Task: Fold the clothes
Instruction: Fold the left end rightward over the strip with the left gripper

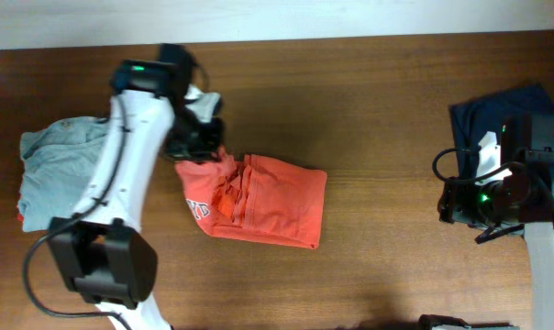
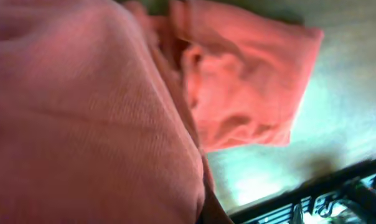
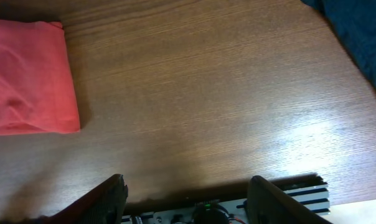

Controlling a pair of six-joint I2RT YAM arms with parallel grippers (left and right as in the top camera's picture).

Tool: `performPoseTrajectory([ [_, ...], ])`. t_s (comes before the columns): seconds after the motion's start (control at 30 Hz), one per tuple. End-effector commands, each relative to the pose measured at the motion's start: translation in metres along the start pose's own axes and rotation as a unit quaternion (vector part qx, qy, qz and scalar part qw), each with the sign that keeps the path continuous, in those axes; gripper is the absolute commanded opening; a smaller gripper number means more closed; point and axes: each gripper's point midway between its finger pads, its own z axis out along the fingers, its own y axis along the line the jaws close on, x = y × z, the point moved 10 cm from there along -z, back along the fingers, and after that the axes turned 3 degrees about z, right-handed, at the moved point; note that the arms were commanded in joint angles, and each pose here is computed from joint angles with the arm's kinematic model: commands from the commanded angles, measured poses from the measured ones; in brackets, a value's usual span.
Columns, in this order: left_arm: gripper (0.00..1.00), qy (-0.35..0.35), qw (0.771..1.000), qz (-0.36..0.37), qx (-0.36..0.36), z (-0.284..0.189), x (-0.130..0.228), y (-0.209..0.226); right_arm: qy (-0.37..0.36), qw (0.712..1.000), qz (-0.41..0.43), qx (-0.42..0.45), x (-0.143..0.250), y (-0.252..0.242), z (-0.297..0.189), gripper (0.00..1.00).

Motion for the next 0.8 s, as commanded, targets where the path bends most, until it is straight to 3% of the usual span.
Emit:
performPoseTrajectory([
  [0.0, 0.01, -0.008, 0.999, 0.017, -0.026, -0.002, 0.007, -0.036, -0.009, 1.000, 0.003, -0.009, 0.002, 0.000, -0.005, 0.67],
  [0.3, 0.01, 0.003, 0.997, 0.052, -0.053, 0.014, 0.020, -0.091, -0.007, 1.000, 0.003, -0.009, 0.002, 0.000, -0.005, 0.67],
  [0.77, 0.01, -0.012, 0.998, 0.050, -0.044, 0.026, 0.027, -0.128, -0.002, 1.000, 0.003, -0.008, 0.004, 0.000, -0.005, 0.67],
])
